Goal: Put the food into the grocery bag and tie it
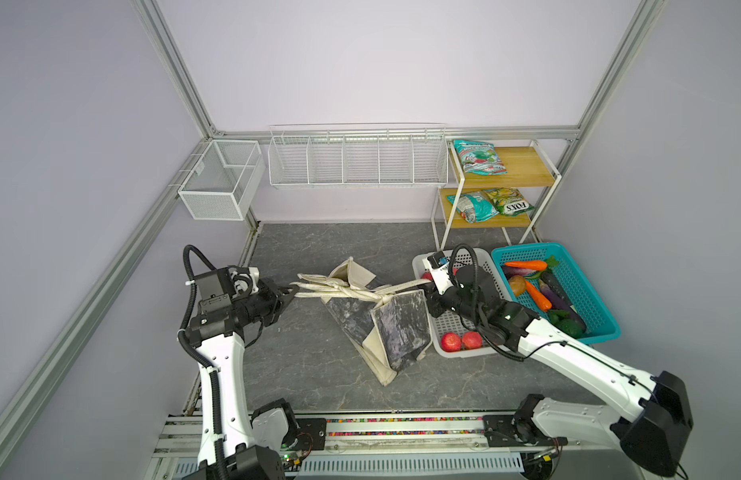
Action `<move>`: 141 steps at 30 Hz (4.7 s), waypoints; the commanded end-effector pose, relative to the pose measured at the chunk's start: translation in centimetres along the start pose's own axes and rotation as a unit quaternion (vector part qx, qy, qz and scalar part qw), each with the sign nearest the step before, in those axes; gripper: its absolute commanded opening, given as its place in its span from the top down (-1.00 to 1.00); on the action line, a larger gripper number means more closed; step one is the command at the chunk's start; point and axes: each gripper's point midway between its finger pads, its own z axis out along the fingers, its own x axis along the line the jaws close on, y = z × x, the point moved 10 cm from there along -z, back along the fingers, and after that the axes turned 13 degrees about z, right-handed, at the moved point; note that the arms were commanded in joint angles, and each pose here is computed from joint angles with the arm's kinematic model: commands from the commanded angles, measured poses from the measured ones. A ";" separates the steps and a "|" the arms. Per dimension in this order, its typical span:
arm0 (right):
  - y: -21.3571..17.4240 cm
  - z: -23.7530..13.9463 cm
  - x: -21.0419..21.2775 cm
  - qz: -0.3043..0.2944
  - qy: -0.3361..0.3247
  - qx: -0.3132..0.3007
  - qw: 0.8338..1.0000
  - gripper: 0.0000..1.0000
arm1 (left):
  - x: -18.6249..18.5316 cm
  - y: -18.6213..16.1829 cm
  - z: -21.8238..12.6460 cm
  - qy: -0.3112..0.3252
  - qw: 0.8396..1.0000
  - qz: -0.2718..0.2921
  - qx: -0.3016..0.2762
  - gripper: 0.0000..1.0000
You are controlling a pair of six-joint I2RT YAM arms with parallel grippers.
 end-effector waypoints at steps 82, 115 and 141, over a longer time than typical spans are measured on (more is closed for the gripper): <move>-4.4 -3.5 -5.1 -0.058 -0.126 0.066 0.988 0.69 | 0.8 1.3 -1.6 0.060 0.988 0.053 -0.130 1.00; -3.1 -6.9 -0.5 -0.160 -0.017 0.024 0.987 -0.95 | -3.4 -4.3 -5.6 0.089 0.974 0.146 -0.151 -0.76; -1.5 -7.1 -13.9 0.075 -0.263 -0.109 0.956 -0.87 | 2.2 0.2 -6.0 0.333 0.821 0.202 -0.418 -0.99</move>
